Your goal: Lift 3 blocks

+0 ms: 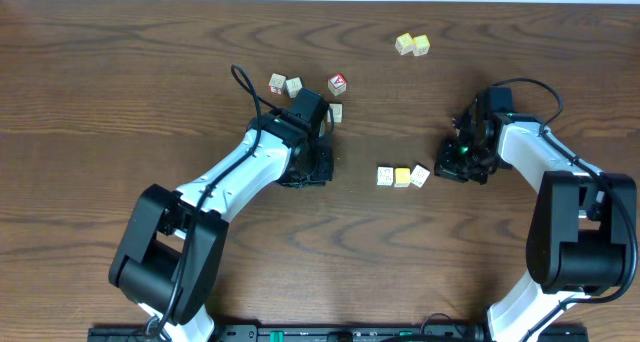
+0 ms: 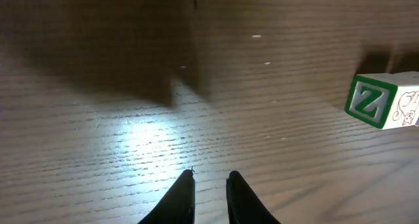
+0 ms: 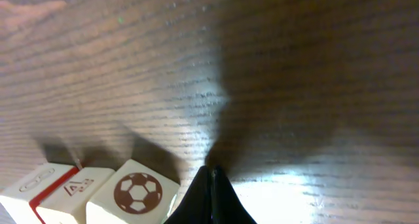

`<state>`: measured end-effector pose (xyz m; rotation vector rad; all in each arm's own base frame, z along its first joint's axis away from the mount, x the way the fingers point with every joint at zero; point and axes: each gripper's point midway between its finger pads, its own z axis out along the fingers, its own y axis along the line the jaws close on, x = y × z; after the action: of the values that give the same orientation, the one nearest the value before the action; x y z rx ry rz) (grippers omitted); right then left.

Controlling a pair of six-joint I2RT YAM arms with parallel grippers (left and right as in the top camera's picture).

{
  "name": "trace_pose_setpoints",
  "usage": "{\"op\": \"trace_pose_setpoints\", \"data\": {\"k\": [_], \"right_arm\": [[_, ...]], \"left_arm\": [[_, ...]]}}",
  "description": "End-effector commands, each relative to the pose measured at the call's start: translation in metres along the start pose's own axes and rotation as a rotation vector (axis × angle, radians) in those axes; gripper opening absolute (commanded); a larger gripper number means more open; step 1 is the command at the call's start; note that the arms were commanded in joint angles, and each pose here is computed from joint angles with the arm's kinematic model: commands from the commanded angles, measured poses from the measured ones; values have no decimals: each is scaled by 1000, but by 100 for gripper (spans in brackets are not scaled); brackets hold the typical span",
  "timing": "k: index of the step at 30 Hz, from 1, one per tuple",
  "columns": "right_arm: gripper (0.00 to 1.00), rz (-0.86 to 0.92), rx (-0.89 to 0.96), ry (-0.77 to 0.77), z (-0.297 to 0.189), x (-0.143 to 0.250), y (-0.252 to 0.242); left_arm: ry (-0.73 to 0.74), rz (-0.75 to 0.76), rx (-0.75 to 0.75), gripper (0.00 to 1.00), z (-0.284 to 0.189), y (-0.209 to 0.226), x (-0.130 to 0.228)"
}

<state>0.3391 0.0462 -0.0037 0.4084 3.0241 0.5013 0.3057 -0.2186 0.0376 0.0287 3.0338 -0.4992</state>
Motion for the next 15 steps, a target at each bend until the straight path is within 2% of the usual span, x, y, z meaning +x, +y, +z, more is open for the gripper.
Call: {"op": "trace_pose_setpoints", "data": {"k": [1, 4, 8, 15], "right_arm": [[1, 17, 15, 11, 7, 3, -1], [1, 10, -7, -1, 8, -1, 3], [1, -97, -28, -52, 7, -13, 9], [1, -178, -90, -46, 7, -11, 21]], "left_arm": [[4, -12, -17, 19, 1, 3, 2], [4, -12, -17, 19, 1, 3, 2], [4, -12, -17, 19, 1, 3, 2], [4, -12, -17, 19, 1, 3, 2]]}}
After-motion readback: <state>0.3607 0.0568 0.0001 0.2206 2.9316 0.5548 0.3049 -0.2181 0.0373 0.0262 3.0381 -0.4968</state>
